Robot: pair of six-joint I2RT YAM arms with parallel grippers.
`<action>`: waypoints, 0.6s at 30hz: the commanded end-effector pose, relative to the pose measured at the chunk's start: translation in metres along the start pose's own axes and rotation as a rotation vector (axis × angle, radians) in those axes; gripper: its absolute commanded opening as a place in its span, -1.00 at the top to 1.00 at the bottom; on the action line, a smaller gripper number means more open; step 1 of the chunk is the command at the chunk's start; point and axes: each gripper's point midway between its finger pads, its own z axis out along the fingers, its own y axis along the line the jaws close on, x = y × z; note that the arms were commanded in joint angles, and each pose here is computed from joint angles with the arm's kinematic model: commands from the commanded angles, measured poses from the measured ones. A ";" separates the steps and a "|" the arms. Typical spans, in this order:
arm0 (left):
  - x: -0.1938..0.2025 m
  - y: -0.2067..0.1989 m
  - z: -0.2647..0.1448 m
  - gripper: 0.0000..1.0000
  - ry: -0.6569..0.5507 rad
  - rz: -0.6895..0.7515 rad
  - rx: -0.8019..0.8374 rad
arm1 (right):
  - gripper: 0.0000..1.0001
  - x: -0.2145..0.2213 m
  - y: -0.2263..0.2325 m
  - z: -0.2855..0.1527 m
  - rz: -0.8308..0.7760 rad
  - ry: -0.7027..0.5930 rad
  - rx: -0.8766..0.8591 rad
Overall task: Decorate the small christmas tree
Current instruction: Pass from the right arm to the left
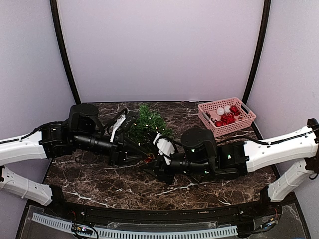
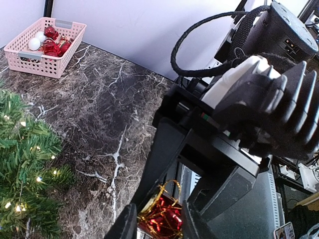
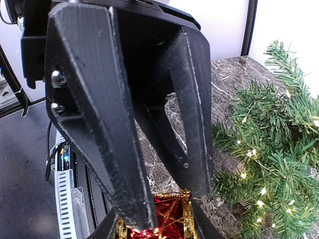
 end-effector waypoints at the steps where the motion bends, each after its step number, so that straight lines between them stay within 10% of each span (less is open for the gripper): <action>1: -0.003 0.002 0.000 0.46 -0.004 0.014 -0.018 | 0.27 -0.035 0.009 -0.014 0.020 -0.111 -0.031; 18: -0.012 -0.006 -0.003 1.00 -0.069 -0.014 0.019 | 0.27 -0.033 0.001 -0.015 0.029 -0.127 0.005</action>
